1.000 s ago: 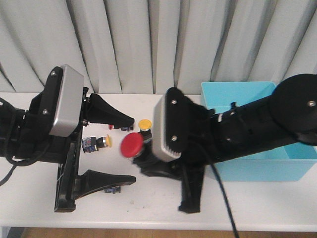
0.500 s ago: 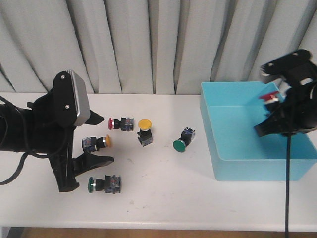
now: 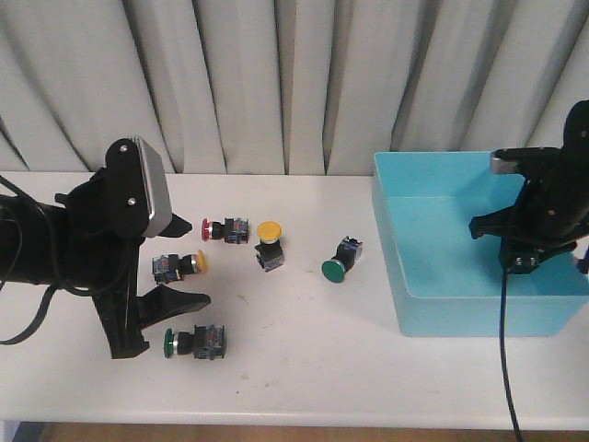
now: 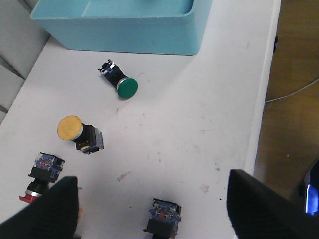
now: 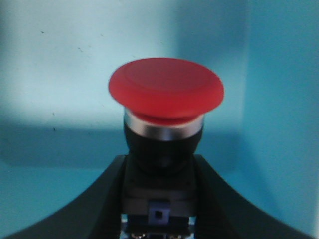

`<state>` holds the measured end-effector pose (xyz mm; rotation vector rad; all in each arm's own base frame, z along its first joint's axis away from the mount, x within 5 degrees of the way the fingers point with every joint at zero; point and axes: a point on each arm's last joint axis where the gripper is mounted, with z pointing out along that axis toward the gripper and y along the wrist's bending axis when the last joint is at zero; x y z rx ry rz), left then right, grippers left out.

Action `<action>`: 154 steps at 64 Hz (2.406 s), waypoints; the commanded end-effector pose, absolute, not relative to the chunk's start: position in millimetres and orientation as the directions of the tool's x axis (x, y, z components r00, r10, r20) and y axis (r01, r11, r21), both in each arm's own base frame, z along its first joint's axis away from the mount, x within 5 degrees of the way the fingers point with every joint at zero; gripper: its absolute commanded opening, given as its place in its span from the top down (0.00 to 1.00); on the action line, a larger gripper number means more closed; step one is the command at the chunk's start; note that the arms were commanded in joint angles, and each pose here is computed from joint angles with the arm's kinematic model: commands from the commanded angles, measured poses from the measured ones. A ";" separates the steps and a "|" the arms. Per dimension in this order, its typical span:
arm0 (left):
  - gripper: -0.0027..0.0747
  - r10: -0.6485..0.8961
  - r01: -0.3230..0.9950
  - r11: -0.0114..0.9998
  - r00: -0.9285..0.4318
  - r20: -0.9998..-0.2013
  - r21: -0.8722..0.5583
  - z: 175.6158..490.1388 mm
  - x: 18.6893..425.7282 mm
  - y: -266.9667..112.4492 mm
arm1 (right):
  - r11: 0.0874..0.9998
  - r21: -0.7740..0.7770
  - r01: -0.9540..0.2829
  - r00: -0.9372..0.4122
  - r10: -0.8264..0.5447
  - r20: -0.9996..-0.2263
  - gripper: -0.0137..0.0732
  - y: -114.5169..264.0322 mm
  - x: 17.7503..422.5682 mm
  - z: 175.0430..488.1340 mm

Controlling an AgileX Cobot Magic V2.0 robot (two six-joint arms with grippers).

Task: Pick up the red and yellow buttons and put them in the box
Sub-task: 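Carry the red button with the right gripper into the blue box, then open the right gripper and withdraw it from the box, then lower the left gripper onto the yellow-capped button and close it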

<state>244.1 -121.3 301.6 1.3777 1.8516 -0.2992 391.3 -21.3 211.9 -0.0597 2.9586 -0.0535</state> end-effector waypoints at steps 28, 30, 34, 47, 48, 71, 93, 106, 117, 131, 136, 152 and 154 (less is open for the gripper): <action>0.22 0.654 0.865 0.423 -0.085 -0.752 0.270 317.9 243.1 -122.7 | 0.995 -0.037 -0.089 -0.981 -0.094 -0.171 0.53 -11.8 427.4 175.0; 0.22 0.654 0.865 0.423 -0.085 -0.752 0.270 317.9 243.1 -122.7 | 0.995 -0.037 -0.090 -0.980 -0.095 -0.172 0.51 -11.8 427.6 175.1; 0.22 0.654 0.865 0.423 -0.085 -0.752 0.270 317.9 243.1 -122.7 | 0.995 -0.039 -0.091 -0.980 -0.097 -0.175 0.47 -12.0 427.5 176.0; 0.22 0.654 0.865 0.423 -0.085 -0.752 0.270 317.9 243.1 -122.7 | 0.993 -0.043 -0.110 -0.977 -0.116 -0.181 0.31 -12.0 428.7 188.6; 0.22 0.654 0.865 0.423 -0.085 -0.752 0.270 317.9 243.1 -122.7 | 0.993 -0.042 -0.110 -0.978 -0.115 -0.176 0.29 -12.0 428.4 190.7; 0.22 0.653 0.864 0.424 -0.085 -0.752 0.271 317.9 243.2 -122.6 | 0.970 -0.044 -0.241 -0.751 -0.214 -0.625 0.32 50.3 315.3 366.6; 0.22 0.652 0.864 0.426 -0.088 -0.753 0.269 317.9 243.2 -122.6 | 0.960 -0.046 -0.278 -0.623 -0.217 -0.752 0.32 46.2 204.5 330.6; 0.22 0.590 0.827 0.524 -0.178 -0.787 0.206 319.7 246.7 -121.5 | 0.960 -0.059 -0.274 -0.579 -0.213 -0.787 0.32 38.7 172.5 305.6; 0.22 0.358 0.656 0.755 -0.403 -0.842 0.008 318.6 265.6 -118.7 | 0.960 -0.059 -0.273 -0.574 -0.212 -0.791 0.32 38.3 170.5 305.0; 0.22 0.448 0.635 0.771 -0.494 -0.745 0.043 295.2 304.1 -133.1 | 0.960 -0.059 -0.273 -0.572 -0.211 -0.793 0.32 38.4 170.9 305.2; 0.22 0.473 0.631 0.773 -0.507 -0.721 0.064 288.8 320.6 -143.6 | 0.960 -0.060 -0.273 -0.572 -0.212 -0.792 0.32 38.3 170.8 305.1; 0.22 0.588 0.691 0.711 -0.482 -0.650 0.130 265.6 371.1 -181.8 | 0.960 -0.062 -0.274 -0.569 -0.214 -0.794 0.32 38.3 171.0 305.3; 0.22 0.593 0.696 0.707 -0.487 -0.642 0.125 263.4 376.8 -184.8 | 0.960 -0.062 -0.274 -0.569 -0.214 -0.794 0.32 38.3 171.0 305.3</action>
